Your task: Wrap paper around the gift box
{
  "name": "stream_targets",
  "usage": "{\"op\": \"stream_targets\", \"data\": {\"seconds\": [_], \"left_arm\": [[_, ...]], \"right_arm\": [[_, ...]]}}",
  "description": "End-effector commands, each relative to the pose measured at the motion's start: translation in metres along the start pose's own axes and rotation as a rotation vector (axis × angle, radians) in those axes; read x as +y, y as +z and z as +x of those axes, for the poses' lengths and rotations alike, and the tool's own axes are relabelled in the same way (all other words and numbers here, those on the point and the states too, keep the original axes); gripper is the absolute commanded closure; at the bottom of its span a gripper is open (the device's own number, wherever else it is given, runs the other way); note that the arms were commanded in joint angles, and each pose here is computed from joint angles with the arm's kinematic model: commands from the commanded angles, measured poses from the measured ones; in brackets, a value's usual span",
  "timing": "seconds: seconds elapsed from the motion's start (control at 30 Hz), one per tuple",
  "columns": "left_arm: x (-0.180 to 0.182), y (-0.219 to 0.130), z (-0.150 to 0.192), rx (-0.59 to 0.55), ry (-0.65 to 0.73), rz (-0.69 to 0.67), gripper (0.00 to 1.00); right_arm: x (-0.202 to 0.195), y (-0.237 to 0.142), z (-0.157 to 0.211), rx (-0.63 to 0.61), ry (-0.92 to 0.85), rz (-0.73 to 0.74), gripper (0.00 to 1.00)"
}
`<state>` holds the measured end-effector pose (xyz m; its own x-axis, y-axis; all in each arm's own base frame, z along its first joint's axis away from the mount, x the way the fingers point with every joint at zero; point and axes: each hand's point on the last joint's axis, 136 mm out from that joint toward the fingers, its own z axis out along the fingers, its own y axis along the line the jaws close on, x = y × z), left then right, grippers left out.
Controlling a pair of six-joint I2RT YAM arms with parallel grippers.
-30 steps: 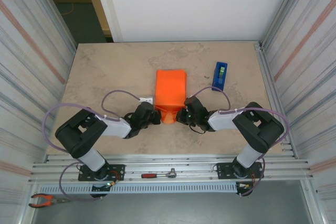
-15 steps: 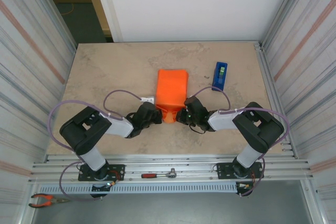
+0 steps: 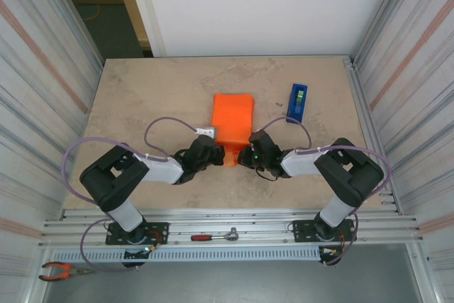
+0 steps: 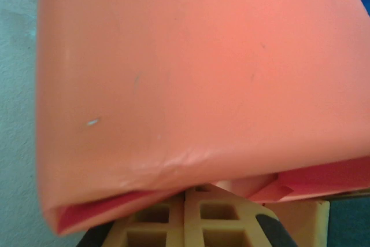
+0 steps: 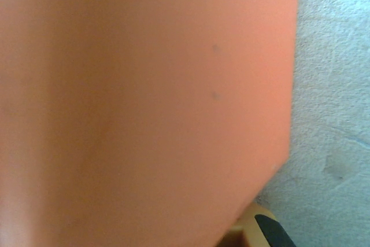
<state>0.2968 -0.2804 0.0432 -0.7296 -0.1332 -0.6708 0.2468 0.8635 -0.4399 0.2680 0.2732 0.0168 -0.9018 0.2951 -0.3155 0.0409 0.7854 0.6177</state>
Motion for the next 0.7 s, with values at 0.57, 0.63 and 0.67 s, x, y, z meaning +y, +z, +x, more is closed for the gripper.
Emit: {"op": "stream_targets", "data": {"seconds": [0.57, 0.63, 0.67], "left_arm": [[-0.016, 0.004, 0.005, 0.015, 0.052, 0.017, 1.0], [-0.02, -0.006, -0.003, -0.005, 0.057, 0.031, 1.0], [-0.022, -0.011, -0.006, -0.012, 0.059, 0.037, 1.0]], "right_arm": [[-0.041, 0.002, 0.033, 0.118, -0.014, 0.151, 1.0], [-0.042, 0.002, 0.033, 0.118, -0.013, 0.153, 1.0], [-0.042, 0.002, 0.033, 0.117, -0.013, 0.151, 1.0]]}}
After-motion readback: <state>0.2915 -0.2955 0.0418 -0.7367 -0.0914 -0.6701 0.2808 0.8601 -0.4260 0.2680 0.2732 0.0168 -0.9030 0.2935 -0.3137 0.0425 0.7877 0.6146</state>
